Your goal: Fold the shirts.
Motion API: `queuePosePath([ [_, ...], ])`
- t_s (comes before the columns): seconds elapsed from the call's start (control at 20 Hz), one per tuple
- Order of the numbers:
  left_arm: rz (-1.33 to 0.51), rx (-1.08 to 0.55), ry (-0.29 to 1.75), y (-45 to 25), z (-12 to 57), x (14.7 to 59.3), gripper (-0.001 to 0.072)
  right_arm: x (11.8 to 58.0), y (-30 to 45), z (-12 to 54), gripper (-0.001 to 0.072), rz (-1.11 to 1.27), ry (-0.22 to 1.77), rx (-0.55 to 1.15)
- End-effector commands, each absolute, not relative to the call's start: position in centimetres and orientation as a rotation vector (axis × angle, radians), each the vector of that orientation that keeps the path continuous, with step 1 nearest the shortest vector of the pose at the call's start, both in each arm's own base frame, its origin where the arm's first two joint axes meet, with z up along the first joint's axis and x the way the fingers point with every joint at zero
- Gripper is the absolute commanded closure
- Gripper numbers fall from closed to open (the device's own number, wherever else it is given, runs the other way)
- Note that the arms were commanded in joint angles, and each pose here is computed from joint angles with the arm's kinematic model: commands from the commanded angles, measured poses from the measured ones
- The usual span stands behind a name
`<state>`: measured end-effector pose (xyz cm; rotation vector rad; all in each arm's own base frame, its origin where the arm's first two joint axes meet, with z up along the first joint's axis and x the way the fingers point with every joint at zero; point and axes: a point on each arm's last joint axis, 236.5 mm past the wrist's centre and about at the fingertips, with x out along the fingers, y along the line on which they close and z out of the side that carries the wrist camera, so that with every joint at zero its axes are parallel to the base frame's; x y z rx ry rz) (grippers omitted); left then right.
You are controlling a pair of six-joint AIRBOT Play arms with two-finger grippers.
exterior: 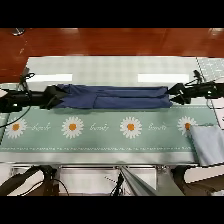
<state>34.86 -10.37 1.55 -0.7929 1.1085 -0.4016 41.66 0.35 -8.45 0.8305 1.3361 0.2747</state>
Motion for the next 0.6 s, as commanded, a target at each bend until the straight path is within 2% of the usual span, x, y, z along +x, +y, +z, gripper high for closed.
queuePosePath([
  [0.0,-0.507,-0.785,1.133,-14.9,0.9,33.8,0.0003,42.1,4.4,-9.7,0.0083,0.314,1.385,0.818],
  [0.05,-0.526,-0.776,1.163,-15.9,0.3,33.3,0.0003,42.0,5.3,-9.8,0.0085,0.323,1.399,0.812],
  [0.1,-0.54,-0.769,1.189,-16.7,-0.3,33.0,0.0004,42.0,5.9,-9.6,0.0143,0.334,1.401,0.809],
  [0.2,-0.566,-0.755,1.232,-18.1,-1.1,32.4,0.0007,41.8,6.7,-8.6,0.0599,0.373,1.404,0.81],
  [0.25,-0.577,-0.748,1.242,-18.5,-1.3,32.4,0.0108,41.7,6.7,-7.7,0.0686,0.394,1.394,0.802],
  [0.3,-0.586,-0.742,1.245,-18.9,-1.3,32.4,0.046,41.6,6.4,-6.6,0.0686,0.4,1.379,0.798],
  [0.35,-0.605,-0.721,1.236,-19.2,-1.0,32.5,0.0674,41.4,5.7,-5.2,0.0686,0.403,1.359,0.787],
  [0.55,-0.673,-0.657,1.166,-20.6,1.8,34.1,0.0681,37.8,1.6,0.7,0.0686,0.35,1.31,0.581],
])
